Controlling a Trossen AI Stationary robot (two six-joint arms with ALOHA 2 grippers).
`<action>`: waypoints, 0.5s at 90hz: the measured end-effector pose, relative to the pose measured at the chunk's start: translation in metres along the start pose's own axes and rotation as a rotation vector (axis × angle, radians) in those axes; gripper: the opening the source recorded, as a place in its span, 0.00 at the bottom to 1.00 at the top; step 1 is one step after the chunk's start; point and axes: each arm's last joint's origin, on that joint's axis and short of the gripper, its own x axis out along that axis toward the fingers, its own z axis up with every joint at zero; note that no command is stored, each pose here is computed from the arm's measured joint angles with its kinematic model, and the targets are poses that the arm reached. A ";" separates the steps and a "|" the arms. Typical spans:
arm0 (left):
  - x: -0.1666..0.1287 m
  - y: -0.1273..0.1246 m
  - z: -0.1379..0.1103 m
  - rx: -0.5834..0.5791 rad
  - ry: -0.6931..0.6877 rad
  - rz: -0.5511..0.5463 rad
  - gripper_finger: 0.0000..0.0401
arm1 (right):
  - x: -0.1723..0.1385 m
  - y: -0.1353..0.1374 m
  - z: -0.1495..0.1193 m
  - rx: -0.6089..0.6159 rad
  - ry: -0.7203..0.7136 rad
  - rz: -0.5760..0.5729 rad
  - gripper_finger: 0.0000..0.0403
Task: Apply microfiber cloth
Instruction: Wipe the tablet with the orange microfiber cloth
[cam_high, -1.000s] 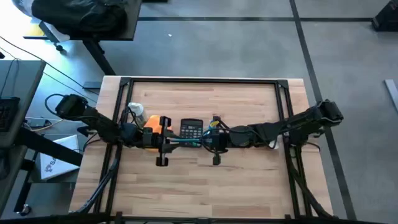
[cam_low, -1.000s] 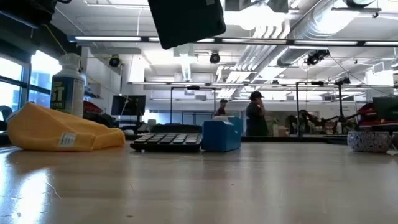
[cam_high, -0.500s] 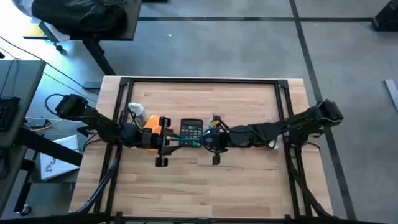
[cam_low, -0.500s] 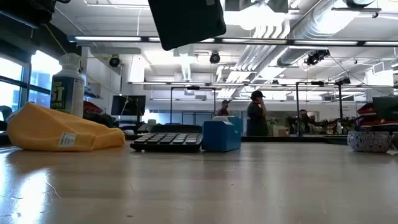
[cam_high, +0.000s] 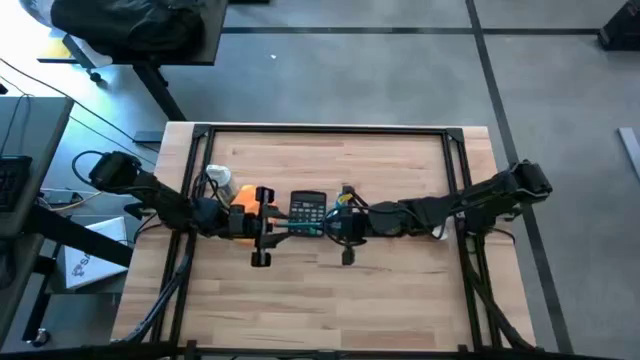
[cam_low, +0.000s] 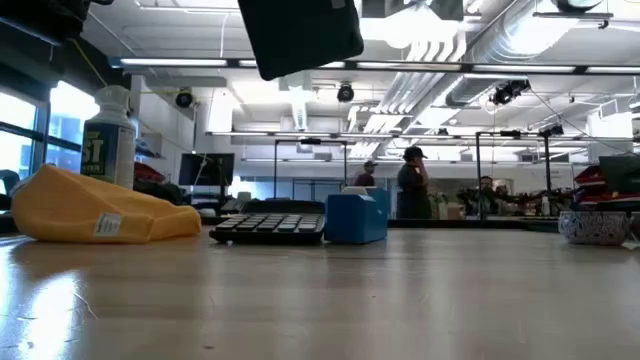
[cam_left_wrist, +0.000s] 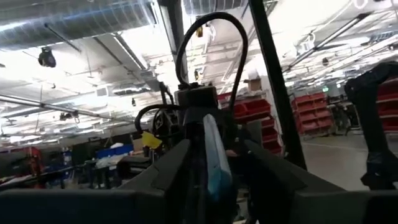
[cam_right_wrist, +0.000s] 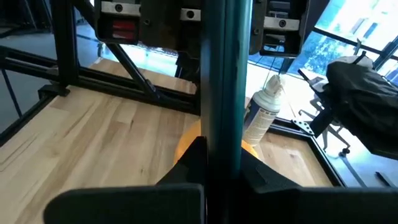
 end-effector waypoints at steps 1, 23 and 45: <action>0.000 0.000 0.000 0.000 0.000 0.000 0.32 | 0.000 0.000 0.000 0.000 0.000 0.000 0.00; 0.000 -0.001 0.000 -0.001 -0.008 -0.018 0.32 | 0.000 0.000 0.000 0.000 0.000 0.000 0.00; 0.000 0.000 0.000 -0.002 -0.008 -0.014 0.32 | 0.000 0.000 0.000 0.000 0.000 0.000 0.00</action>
